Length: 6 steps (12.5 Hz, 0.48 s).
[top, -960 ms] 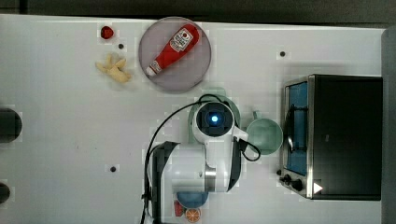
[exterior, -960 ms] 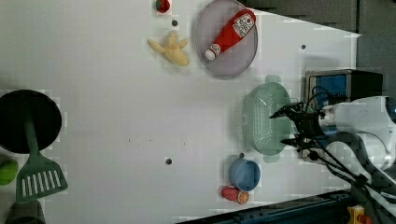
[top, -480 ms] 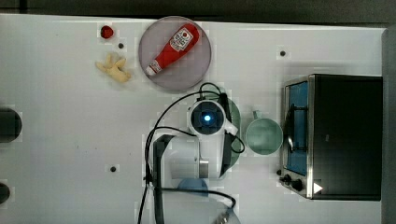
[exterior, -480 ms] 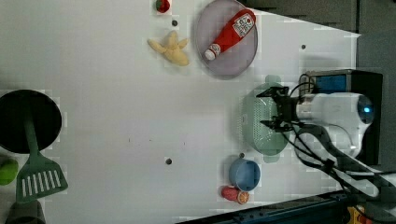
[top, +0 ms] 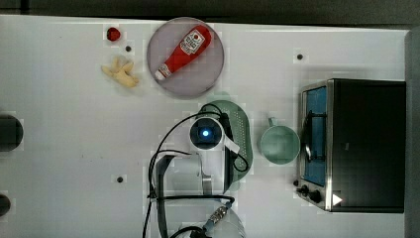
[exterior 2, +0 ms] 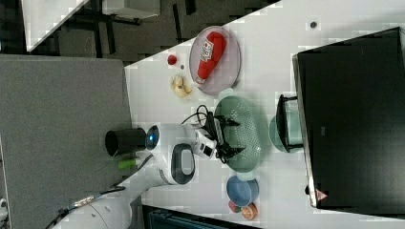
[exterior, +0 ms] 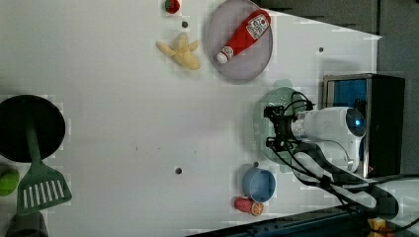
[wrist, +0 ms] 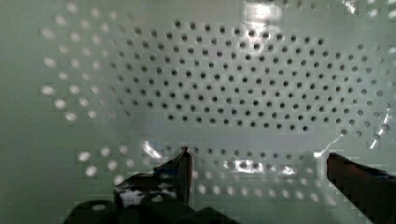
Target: Drag strainer right to left.
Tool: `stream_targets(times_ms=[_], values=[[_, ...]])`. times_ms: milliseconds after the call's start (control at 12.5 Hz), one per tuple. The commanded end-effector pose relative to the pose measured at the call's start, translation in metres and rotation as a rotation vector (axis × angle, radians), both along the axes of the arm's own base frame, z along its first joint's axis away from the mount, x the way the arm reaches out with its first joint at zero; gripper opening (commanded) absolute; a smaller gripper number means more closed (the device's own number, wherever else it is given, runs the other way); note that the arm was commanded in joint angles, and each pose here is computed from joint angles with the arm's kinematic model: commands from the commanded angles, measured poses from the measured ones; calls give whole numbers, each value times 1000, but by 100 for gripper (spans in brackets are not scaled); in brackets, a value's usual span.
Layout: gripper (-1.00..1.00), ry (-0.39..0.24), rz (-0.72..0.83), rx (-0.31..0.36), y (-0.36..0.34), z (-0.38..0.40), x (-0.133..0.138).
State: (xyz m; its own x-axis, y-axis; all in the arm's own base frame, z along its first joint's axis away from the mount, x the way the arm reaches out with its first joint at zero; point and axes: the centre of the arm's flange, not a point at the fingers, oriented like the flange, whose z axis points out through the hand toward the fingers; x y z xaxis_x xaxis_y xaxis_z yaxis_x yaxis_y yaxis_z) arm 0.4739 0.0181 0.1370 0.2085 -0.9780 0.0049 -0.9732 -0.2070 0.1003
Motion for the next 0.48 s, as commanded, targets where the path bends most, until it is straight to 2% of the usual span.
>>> stream_targets(times_ms=[80,480], values=[[100,-60,-96,32,20,19,18],[100,-48,-94,76,73,20,12]])
